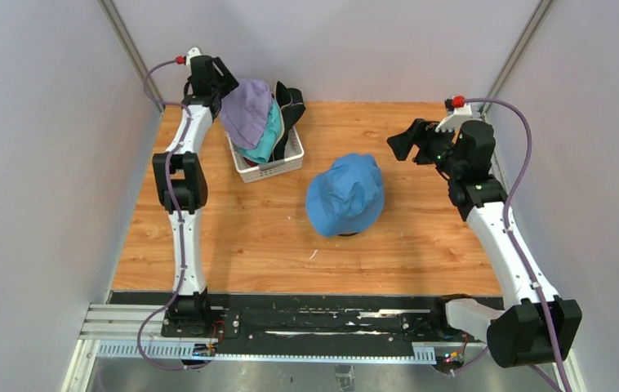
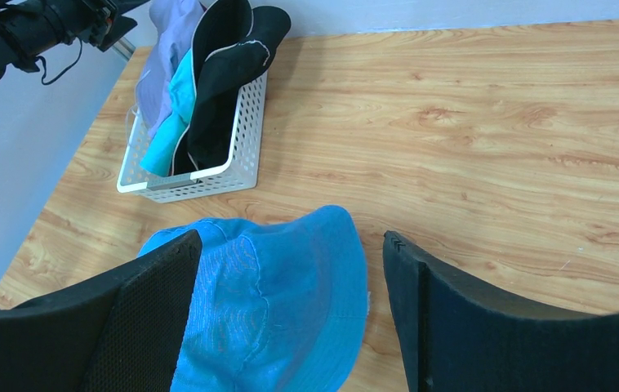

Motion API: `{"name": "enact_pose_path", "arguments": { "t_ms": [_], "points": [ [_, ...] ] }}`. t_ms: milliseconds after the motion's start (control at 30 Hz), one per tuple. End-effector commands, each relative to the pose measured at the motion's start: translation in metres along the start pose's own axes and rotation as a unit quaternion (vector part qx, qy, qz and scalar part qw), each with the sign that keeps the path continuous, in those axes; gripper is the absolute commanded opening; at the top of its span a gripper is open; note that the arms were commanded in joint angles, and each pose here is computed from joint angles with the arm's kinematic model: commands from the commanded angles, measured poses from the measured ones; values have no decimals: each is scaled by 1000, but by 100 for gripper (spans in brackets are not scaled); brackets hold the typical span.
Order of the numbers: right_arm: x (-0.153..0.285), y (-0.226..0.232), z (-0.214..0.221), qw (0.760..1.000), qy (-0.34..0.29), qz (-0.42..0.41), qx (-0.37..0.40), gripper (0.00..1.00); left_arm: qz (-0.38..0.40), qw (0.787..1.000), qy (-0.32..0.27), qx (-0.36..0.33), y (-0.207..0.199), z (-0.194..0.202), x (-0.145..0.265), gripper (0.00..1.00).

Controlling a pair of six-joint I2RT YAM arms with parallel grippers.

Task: Stack the hats
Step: Pick up the hat from the bin.

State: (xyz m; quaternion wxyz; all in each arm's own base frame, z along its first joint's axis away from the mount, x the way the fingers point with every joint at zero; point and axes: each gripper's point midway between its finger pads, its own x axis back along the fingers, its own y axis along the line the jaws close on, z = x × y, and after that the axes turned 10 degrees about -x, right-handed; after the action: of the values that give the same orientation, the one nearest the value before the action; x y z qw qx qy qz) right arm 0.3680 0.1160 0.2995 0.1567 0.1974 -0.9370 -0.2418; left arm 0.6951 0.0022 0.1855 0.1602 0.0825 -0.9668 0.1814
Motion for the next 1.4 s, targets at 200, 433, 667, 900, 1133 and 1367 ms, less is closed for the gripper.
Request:
{"name": "enact_pose_path", "arguments": {
  "t_ms": [200,433,667,900,1133,1367],
  "points": [
    [3,7,1,1000,-7,-14,4,81,17,999,-20,-20,3,2,-25,73],
    [3,6,3,1000,-4,-14,4,81,29,999,-31,-25,6,5,-36,73],
    [2,5,5,1000,-2,-13,3,81,59,997,-47,-14,-4,-4,-38,34],
    [0,7,7,1000,0,-19,-3,81,85,995,-60,3,-21,-31,-12,0],
    [3,12,5,1000,-3,-29,-3,81,176,977,-104,56,-77,-106,77,0],
    [5,21,4,999,-5,-51,-8,81,279,947,-131,87,-146,-164,191,0]
  ]
}}
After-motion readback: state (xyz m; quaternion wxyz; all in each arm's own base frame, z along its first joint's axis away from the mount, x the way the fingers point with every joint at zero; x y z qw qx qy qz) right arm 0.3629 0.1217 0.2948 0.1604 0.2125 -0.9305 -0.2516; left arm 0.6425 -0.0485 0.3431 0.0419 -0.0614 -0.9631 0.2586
